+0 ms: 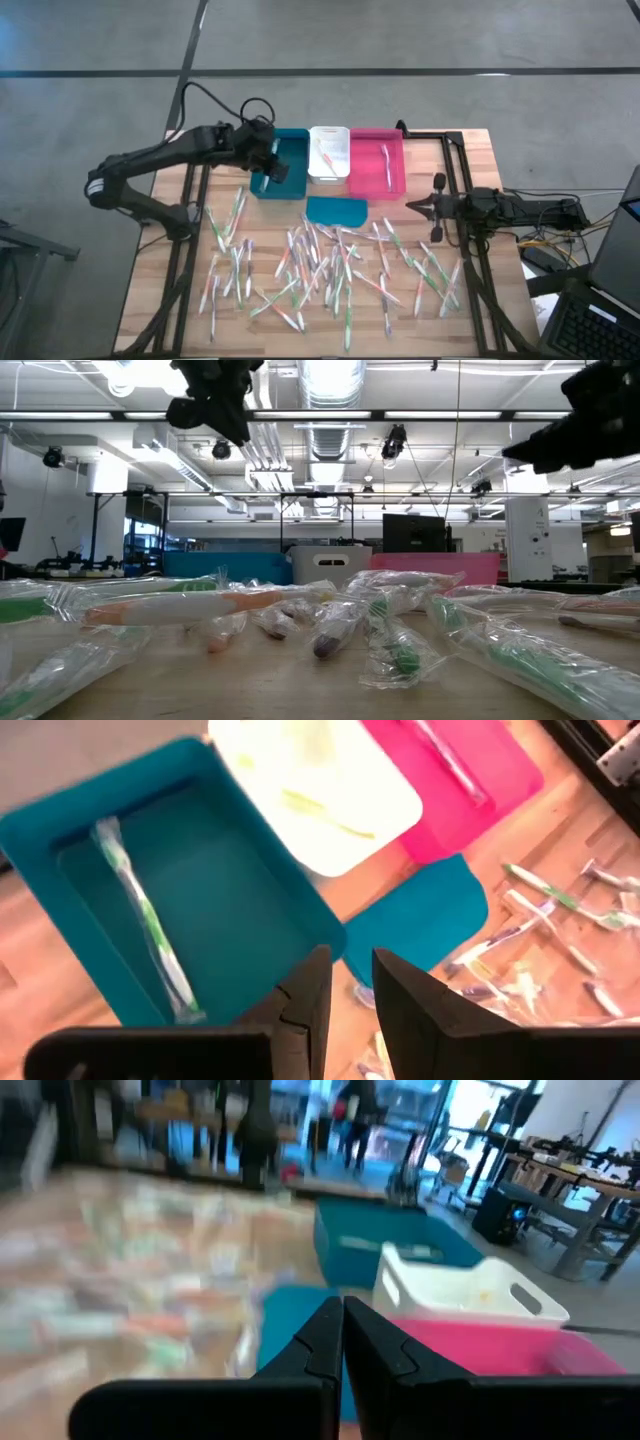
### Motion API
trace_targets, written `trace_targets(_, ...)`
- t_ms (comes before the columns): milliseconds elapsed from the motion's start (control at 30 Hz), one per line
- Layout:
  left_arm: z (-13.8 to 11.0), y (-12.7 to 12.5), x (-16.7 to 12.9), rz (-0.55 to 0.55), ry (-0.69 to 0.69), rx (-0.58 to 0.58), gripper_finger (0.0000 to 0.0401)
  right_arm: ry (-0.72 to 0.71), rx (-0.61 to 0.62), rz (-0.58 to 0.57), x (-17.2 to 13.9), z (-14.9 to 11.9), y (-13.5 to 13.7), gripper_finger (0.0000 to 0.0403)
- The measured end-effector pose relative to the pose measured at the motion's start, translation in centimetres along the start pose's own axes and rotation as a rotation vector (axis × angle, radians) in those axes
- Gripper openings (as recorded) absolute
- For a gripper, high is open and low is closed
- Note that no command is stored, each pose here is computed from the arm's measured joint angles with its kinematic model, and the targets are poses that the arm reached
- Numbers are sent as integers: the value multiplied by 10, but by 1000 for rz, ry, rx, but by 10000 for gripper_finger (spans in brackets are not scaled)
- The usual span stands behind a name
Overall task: Pick & Place Toothbrushes
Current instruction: Put the purple toothbrush into the pink bin
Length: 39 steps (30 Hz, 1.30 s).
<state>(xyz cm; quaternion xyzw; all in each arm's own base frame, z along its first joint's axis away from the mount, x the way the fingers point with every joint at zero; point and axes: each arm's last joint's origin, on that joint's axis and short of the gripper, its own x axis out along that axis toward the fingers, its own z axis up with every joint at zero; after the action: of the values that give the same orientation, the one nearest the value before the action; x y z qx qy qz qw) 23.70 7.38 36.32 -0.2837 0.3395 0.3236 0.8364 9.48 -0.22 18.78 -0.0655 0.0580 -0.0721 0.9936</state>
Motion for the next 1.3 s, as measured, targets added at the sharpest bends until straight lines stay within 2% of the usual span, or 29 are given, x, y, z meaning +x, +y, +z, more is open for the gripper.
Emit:
trace_targets(133,-8,-13,-4,34,-53,66,80,-102,196,-2,-1,10,-1,8)
trace_targets(267,-16,-25,-7,79,-111,126,80,-127,215,36,-1,12,-1,8)
trace_targets(400,-24,-39,-11,116,-221,220,80,-129,210,163,0,13,3,8)
trace_targets(567,-38,-62,-4,15,-319,379,81,-134,247,210,4,16,5,8)
trace_targets(767,-57,-73,15,-72,-404,543,80,-126,201,208,15,18,7,8)
trace_targets(967,-71,-72,35,-125,-464,611,80,-38,208,211,28,22,9,8)
trace_targets(1133,-85,-66,47,-288,-539,638,81,42,218,212,42,27,11,8)
trace_targets(1300,-103,-54,55,-404,-635,663,80,113,215,212,59,34,13,8)
